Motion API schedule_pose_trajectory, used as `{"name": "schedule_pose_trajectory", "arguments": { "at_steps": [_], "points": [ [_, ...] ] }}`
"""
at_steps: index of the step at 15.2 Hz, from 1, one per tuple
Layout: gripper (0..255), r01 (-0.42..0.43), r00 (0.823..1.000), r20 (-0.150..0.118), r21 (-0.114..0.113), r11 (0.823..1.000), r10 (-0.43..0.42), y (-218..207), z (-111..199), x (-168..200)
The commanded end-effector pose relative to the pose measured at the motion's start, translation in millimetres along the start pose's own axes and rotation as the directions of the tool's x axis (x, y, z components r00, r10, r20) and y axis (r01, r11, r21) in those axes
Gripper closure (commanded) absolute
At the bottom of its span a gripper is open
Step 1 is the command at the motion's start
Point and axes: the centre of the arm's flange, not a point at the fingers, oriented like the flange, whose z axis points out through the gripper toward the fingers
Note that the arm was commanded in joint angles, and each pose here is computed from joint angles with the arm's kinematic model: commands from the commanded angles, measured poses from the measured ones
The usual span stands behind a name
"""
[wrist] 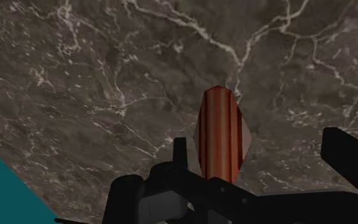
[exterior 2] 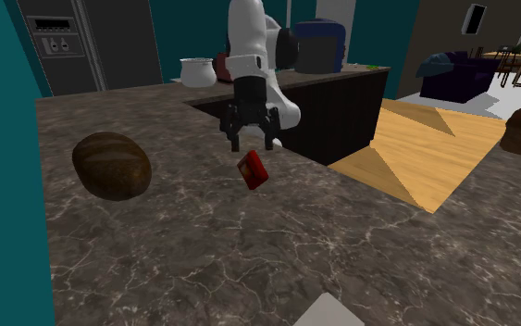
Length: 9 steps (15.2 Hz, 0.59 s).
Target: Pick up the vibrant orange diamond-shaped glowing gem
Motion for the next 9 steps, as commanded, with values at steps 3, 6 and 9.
{"name": "schedule_pose_trajectory", "arguments": {
  "at_steps": [3, 6, 9],
  "points": [
    [0, 0.019, 0.999, -0.032, -0.026, 0.999, -0.020, 16.0, 15.1, -5.2],
    [0, 0.019, 0.999, -0.032, -0.026, 0.999, -0.020, 12.7, 29.4, -11.1],
    [0, 0.019, 0.999, -0.032, -0.026, 0.999, -0.020, 9.8, 41.7, -16.2]
  ]
}}
